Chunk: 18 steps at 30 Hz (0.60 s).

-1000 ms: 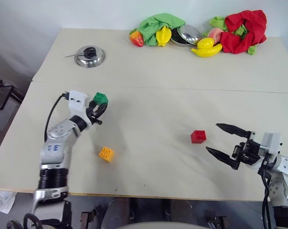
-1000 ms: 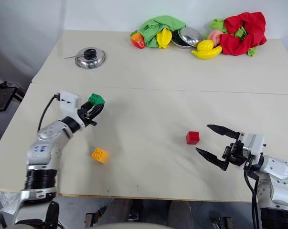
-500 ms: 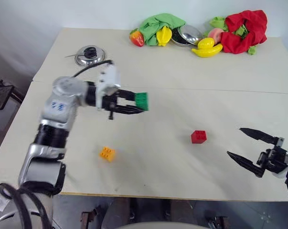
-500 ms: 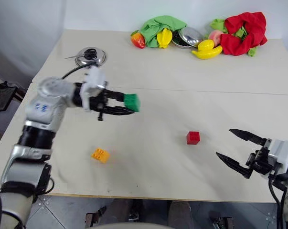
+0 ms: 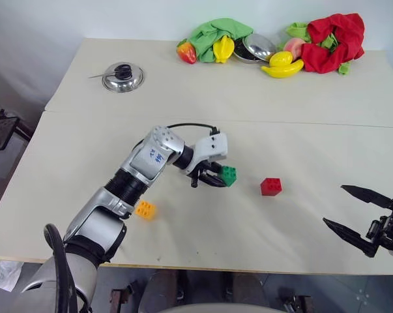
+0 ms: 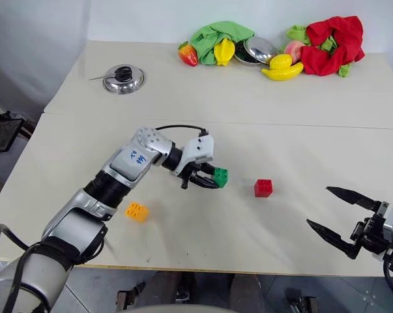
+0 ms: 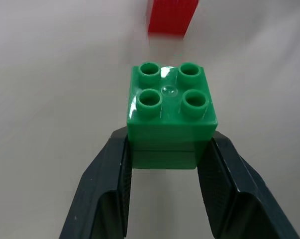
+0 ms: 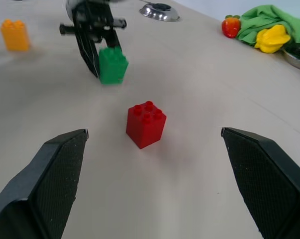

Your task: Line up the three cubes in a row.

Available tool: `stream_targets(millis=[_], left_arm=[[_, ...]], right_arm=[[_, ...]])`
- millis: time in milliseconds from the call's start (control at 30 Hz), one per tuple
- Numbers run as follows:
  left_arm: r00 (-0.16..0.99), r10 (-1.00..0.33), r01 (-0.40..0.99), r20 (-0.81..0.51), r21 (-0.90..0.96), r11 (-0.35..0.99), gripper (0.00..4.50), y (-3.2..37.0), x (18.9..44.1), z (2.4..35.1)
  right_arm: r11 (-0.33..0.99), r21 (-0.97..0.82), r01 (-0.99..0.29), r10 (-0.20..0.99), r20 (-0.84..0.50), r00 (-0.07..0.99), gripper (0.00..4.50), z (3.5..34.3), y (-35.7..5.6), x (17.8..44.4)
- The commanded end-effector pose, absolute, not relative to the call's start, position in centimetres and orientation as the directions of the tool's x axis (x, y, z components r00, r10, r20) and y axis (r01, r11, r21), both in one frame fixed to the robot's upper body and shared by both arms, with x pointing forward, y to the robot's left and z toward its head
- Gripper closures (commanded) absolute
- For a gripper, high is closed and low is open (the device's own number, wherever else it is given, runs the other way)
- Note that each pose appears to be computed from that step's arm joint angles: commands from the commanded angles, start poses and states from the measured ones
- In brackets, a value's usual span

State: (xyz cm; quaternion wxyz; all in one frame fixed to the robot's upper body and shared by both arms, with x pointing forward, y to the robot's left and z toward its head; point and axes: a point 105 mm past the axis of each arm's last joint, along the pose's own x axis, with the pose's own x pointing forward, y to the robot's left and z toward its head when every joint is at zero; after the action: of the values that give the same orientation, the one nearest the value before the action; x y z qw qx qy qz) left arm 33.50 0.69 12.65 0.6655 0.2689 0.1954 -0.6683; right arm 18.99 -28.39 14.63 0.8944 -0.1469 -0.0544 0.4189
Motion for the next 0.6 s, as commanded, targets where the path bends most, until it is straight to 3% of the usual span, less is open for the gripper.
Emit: stream_targets(millis=[33, 333, 567, 600], left_arm=[[0.019, -0.784, 0.991, -0.620, 0.114, -0.066, 3.01, 0.3, 33.0, 12.3], [0.029, -0.816, 0.984, -0.577, 0.162, -0.079, 3.01, -0.9, 33.0, 12.1], [-0.005, -0.833, 0.983, -0.553, 0.152, -0.106, 3.01, -0.8, 32.2, 12.2], [0.000, -0.831, 0.981, -0.557, 0.159, -0.107, 2.66, -0.7, 32.3, 12.2]], right_arm=[[0.552, -0.331, -0.766, 0.806, -0.026, 0.592, 0.00, 15.2, -27.9, 18.2], [0.471, -0.304, -0.828, 0.871, 0.010, 0.492, 0.00, 14.3, -25.8, 18.6], [0.456, -0.304, -0.836, 0.881, 0.025, 0.472, 0.00, 14.0, -25.1, 19.3], [0.455, -0.305, -0.837, 0.882, 0.028, 0.470, 0.00, 14.0, -25.0, 19.4]])
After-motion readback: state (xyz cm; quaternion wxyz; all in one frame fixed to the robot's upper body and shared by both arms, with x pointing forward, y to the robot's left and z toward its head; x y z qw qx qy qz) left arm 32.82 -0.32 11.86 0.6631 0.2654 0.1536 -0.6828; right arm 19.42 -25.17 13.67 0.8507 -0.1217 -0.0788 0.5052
